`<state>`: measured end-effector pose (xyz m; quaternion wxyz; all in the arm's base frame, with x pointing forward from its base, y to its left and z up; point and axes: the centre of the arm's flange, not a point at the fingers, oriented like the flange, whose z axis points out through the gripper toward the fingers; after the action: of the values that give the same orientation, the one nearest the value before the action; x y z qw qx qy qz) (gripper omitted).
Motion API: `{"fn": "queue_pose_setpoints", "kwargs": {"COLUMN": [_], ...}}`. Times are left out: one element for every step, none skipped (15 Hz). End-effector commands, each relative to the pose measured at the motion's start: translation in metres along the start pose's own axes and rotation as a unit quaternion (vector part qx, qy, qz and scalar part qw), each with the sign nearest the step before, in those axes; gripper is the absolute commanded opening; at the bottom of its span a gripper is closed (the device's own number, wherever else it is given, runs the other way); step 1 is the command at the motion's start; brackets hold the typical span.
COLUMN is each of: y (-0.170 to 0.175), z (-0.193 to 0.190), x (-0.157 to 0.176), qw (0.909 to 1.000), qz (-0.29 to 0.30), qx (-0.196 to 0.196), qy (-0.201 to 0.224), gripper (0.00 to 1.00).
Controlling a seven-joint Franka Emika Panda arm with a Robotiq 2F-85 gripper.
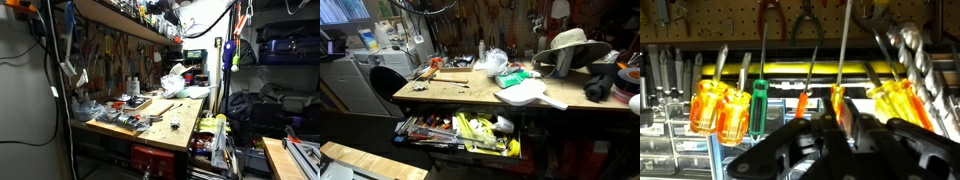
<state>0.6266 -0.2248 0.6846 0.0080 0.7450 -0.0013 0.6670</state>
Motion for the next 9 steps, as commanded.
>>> {"fn": "queue_pose_setpoints", "kwargs": {"y": [0.0002, 0.0002, -0.0001, -0.0003, -0.0002, 0.0, 0.0011, 0.0004, -0.0006], "z": [0.0125, 0.0125, 0.0127, 0.0127, 0.0133, 0.0132, 0.0129, 0.0119, 0.0103], "x": [0.0084, 0.0089, 0.0095, 0.0099, 0.0103, 0.0107, 0.011, 0.0111, 0.0114], "qw": [1.0, 1.0, 0.9999, 0.9999, 0.9999, 0.9998, 0.9998, 0.9998, 0.9997], "qz": [-0.006, -0.01, -0.012, -0.014, -0.016, -0.017, -0.019, -0.021, -0.024], "qx": [0.003, 0.001, 0.001, 0.0, -0.001, 0.001, -0.001, 0.0, 0.002], "qy": [-0.003, -0.002, -0.002, -0.001, 0.001, 0.0, 0.001, 0.0, -0.002], "gripper": [0.19, 0.4, 0.44, 0.45, 0.4, 0.38, 0.17, 0.14, 0.16]}}
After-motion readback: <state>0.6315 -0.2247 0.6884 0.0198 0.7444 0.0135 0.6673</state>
